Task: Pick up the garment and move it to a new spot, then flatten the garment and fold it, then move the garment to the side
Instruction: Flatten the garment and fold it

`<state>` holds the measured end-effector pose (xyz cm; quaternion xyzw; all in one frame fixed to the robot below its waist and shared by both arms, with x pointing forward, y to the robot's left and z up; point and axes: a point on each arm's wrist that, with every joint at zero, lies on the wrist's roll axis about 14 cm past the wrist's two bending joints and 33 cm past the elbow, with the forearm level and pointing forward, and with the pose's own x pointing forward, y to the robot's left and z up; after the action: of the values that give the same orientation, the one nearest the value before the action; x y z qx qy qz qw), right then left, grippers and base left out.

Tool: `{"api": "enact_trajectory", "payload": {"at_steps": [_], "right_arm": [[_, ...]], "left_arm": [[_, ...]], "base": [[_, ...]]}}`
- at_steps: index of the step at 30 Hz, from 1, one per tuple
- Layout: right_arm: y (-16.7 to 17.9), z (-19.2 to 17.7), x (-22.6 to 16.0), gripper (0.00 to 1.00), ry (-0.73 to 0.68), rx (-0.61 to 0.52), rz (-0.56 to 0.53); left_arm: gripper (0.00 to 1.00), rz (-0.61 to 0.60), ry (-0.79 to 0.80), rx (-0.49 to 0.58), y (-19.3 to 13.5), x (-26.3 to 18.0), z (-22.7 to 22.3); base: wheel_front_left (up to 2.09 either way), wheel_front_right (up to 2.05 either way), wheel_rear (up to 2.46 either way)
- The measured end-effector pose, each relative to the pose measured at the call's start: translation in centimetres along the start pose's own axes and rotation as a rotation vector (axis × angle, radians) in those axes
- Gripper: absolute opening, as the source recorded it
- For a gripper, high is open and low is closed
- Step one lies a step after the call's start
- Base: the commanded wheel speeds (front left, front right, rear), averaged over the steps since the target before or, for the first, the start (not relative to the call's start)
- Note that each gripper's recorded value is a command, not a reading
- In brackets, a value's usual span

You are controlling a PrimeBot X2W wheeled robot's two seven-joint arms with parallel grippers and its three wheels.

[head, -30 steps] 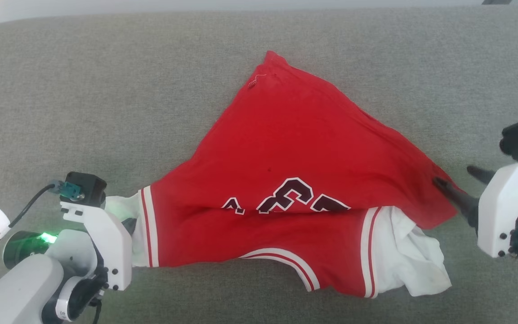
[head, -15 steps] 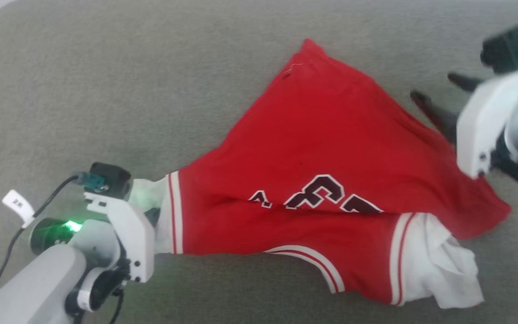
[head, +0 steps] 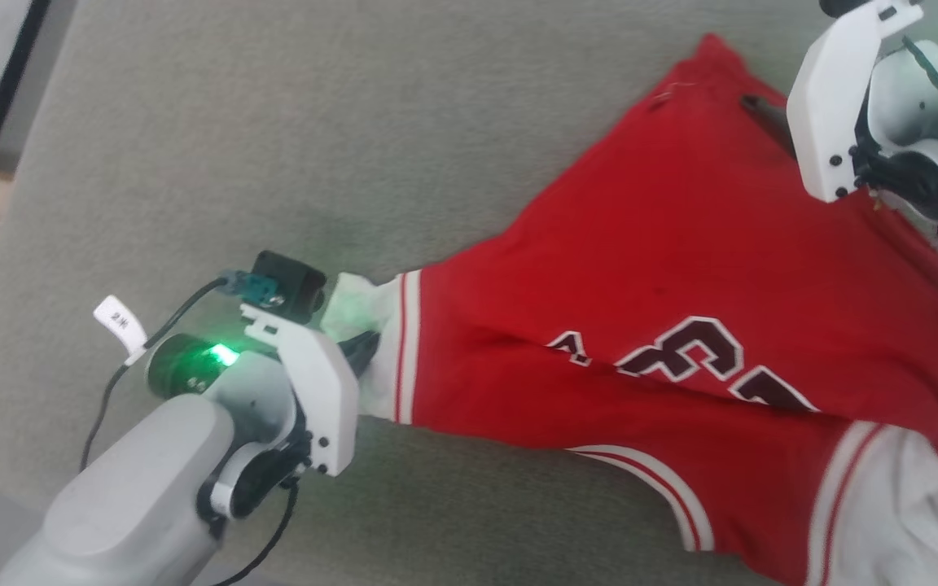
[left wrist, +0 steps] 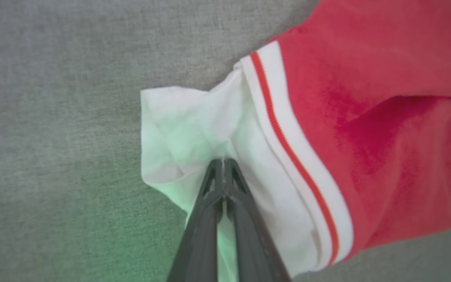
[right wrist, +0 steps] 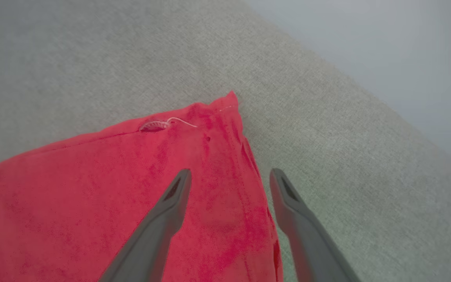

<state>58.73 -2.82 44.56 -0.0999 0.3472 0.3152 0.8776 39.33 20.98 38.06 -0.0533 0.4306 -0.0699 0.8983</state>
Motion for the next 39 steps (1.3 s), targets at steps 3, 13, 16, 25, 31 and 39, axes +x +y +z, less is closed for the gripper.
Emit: {"api": "enact_trajectory", "payload": {"at_steps": [3,13,16,25,31,39], "right_arm": [[0.4,-0.6,2.4,1.00,0.057,-0.019,0.016],[1.4,-4.4,7.6,1.00,0.279,-0.024,0.054],[1.4,-4.6,7.3,0.00,0.317,-0.022,0.061],[-0.3,-3.6,5.0,0.00,0.245,-0.010,0.024],[-2.0,-0.6,1.3,0.00,0.109,0.001,-0.023],[-3.7,3.1,-5.8,0.00,-0.052,-0.022,-0.098]], "left_arm": [[0.00,0.003,-0.001,-0.013,0.3,0.2,-0.1],[0.00,0.023,0.006,-0.044,1.6,1.1,-0.9],[0.00,0.022,0.002,-0.043,1.7,1.3,-0.8],[0.00,0.050,-0.021,-0.040,2.9,1.2,0.8],[0.00,0.132,-0.095,-0.013,5.3,-0.6,5.7],[0.00,0.183,-0.254,0.109,5.4,-5.1,15.3]], "base": [[0.00,0.00,0.00],[0.00,0.00,0.00],[0.00,0.00,0.00],[0.00,0.00,0.00],[0.00,0.00,0.00],[0.00,0.00,0.00]]}}
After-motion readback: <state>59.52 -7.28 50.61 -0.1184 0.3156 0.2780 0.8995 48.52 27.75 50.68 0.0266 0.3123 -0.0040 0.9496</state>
